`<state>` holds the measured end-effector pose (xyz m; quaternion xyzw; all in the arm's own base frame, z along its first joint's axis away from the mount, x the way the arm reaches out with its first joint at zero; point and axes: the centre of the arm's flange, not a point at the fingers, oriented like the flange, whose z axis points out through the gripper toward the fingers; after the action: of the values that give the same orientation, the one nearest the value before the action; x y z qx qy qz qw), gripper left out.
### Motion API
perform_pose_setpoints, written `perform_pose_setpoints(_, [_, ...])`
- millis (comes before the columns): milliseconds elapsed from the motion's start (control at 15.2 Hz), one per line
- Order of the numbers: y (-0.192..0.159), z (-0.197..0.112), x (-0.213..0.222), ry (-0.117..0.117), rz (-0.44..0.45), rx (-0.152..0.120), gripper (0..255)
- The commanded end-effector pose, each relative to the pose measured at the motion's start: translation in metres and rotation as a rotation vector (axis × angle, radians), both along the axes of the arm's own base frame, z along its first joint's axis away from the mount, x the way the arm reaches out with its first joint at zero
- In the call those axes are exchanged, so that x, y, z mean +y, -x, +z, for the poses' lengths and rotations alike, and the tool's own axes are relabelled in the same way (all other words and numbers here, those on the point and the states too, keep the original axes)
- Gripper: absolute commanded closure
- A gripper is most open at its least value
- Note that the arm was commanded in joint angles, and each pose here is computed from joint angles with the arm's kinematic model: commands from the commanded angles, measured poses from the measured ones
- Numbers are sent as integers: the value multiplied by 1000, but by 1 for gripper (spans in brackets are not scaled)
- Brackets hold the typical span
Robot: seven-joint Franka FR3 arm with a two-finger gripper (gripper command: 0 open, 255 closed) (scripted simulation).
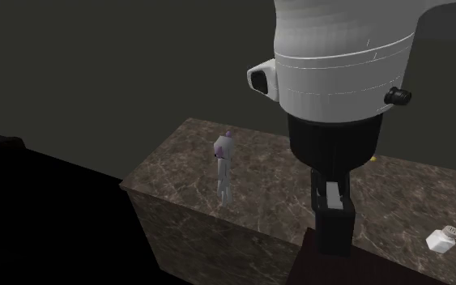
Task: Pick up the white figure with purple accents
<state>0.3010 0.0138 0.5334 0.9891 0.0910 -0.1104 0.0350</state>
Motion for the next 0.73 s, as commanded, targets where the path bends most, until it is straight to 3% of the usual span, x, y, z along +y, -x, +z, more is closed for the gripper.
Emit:
perform_pose_setpoints(0, [0, 0, 0, 0, 0, 0, 0])
perform_pose_setpoints(660, [-109, -37, -66, -11, -251, -40, 0])
